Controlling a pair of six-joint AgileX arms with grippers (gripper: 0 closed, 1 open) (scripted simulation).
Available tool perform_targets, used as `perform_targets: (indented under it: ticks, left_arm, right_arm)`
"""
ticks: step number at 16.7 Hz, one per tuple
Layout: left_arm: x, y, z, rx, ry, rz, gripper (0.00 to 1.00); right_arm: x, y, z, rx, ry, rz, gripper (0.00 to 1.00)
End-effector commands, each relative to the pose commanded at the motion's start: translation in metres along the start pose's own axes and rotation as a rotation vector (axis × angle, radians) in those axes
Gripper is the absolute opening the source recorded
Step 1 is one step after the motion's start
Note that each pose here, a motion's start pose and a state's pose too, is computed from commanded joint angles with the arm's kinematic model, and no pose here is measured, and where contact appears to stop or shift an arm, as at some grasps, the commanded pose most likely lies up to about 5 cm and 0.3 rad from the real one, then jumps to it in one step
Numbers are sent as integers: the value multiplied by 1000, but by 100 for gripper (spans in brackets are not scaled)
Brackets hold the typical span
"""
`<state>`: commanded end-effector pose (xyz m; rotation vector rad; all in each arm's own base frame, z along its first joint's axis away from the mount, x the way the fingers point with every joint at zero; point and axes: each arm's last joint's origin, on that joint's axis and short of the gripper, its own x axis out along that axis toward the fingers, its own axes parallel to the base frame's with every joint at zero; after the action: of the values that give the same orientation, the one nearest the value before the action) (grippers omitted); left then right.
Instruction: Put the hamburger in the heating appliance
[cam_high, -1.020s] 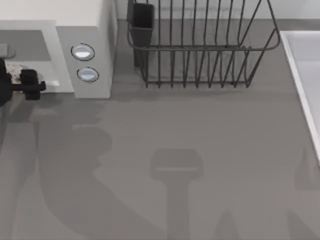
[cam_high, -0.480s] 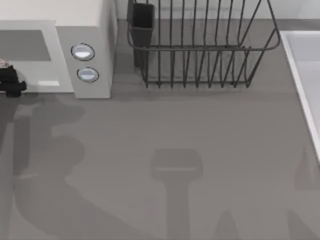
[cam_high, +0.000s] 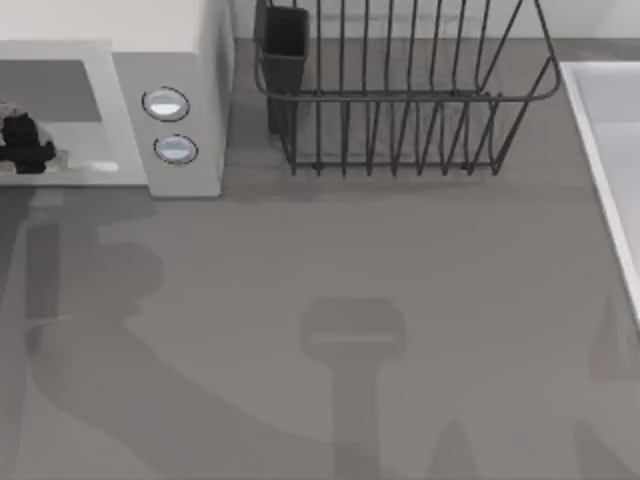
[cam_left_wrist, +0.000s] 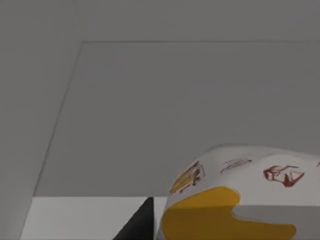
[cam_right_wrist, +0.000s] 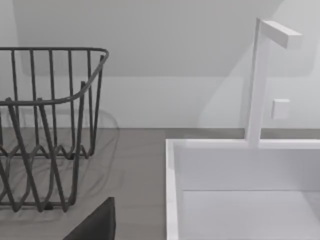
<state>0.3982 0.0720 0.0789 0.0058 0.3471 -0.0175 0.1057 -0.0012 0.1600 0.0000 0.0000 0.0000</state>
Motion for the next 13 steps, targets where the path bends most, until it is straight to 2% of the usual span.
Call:
perform_targets:
  ticks: [8,13]
  left_arm:
    - [83,2,25,3,-22,1,0]
    - [114,-2,28,0,-10,-2,0]
  right_arm:
    - [0,0,0,0,0,0,100]
    - [0,0,0,0,0,0,100]
